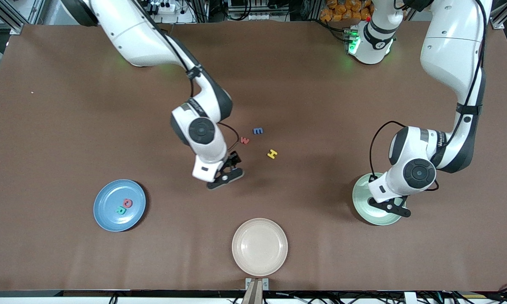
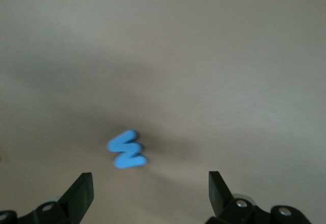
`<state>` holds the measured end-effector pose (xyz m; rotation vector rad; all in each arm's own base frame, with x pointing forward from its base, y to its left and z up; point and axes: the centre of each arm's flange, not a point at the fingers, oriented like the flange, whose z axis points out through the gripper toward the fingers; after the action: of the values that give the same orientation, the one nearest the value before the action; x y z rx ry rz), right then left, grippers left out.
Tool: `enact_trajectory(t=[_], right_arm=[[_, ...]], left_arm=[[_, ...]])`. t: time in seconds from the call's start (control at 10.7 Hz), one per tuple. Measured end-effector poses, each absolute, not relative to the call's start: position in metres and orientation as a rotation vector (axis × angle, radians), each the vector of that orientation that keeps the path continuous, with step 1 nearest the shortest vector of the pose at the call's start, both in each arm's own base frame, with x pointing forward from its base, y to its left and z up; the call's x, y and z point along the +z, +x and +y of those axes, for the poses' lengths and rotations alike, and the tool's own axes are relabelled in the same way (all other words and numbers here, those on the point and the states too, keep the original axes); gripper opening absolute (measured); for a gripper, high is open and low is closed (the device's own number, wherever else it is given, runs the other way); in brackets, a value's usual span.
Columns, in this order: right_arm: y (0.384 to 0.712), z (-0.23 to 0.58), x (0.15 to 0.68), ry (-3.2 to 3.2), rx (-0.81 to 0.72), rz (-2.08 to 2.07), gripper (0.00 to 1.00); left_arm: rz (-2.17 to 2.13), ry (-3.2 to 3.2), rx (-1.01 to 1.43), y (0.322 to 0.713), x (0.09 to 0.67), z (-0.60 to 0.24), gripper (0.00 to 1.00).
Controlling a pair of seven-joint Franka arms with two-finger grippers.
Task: Sort uppercase to blue plate, lowercase to green plate
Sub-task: 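Place the yellow i on the green plate while the right gripper reaches the W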
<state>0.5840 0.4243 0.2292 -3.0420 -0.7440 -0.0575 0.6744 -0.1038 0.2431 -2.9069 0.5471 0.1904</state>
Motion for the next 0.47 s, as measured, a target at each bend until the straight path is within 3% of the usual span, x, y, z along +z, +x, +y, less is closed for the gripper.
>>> enact_trajectory(t=[0.28,0.47], right_arm=[[0.587,0.44,0.2,-3.022,-0.055,-0.859,1.0],[0.59,0.436,0.187,-3.035,-0.056,-0.902,1.0]], left_arm=[[0.558,-2.904,0.167,0.678,0.249,-0.109,0.83],[0.569,-2.903,0.137,0.68,0.259,-0.116,1.0]])
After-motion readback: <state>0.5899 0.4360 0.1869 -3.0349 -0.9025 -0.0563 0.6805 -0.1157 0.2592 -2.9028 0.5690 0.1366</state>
